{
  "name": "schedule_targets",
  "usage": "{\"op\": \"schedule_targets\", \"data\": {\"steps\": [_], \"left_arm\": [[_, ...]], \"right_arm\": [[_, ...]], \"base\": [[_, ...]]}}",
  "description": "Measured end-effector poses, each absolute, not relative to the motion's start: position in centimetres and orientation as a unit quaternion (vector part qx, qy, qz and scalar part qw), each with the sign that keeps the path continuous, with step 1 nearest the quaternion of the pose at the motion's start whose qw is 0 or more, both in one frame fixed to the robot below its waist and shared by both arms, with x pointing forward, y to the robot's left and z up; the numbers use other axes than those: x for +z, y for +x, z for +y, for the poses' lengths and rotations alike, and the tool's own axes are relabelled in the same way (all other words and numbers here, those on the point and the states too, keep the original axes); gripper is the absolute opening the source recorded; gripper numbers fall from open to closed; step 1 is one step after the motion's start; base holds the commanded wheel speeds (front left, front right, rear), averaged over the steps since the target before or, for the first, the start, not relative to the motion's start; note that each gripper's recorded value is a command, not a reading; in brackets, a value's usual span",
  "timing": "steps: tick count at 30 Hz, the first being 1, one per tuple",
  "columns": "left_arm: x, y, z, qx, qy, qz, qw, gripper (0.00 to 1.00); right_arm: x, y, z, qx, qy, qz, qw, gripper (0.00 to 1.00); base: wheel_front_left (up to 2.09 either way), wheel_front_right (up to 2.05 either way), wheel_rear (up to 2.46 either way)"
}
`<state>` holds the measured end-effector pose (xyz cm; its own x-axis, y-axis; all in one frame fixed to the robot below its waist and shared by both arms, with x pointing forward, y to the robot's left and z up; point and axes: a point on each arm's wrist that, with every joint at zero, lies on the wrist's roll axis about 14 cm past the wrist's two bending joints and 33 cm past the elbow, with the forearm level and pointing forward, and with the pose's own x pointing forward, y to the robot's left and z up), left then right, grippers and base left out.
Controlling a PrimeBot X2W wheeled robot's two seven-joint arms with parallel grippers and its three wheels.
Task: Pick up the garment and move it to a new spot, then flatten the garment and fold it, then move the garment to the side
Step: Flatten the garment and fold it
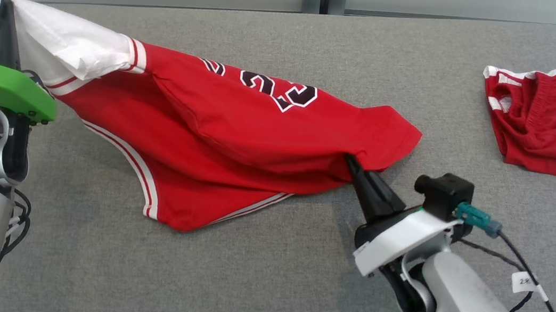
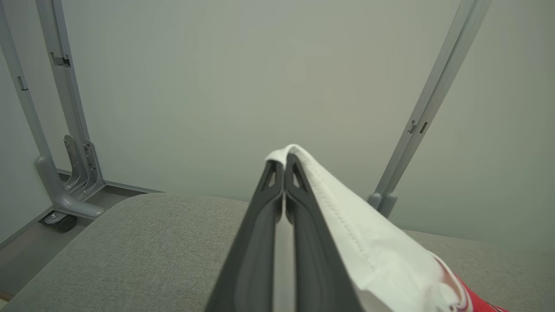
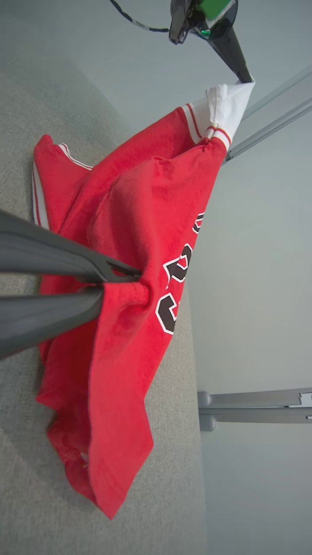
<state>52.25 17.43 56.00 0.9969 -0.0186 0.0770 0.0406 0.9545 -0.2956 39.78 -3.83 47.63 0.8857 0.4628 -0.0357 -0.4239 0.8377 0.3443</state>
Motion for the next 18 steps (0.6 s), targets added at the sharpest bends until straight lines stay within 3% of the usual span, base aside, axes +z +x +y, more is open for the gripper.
{"op": "schedule_targets", "data": {"steps": [8, 18], "left_arm": [[58.6, 51.7, 16.4, -0.039, -0.161, -0.073, 0.983, 0.00], [66.8, 49.7, 14.1, -0.101, -0.180, -0.186, 0.961, 0.00]], "right_arm": [[55.2, 41.7, -8.9, 0.211, 0.124, -0.062, 0.968, 0.00], [65.1, 39.4, -12.4, 0.222, 0.107, -0.200, 0.948, 0.00]], "base": [[0.00, 0.00, 0.00], [0.00, 0.00, 0.00]]}}
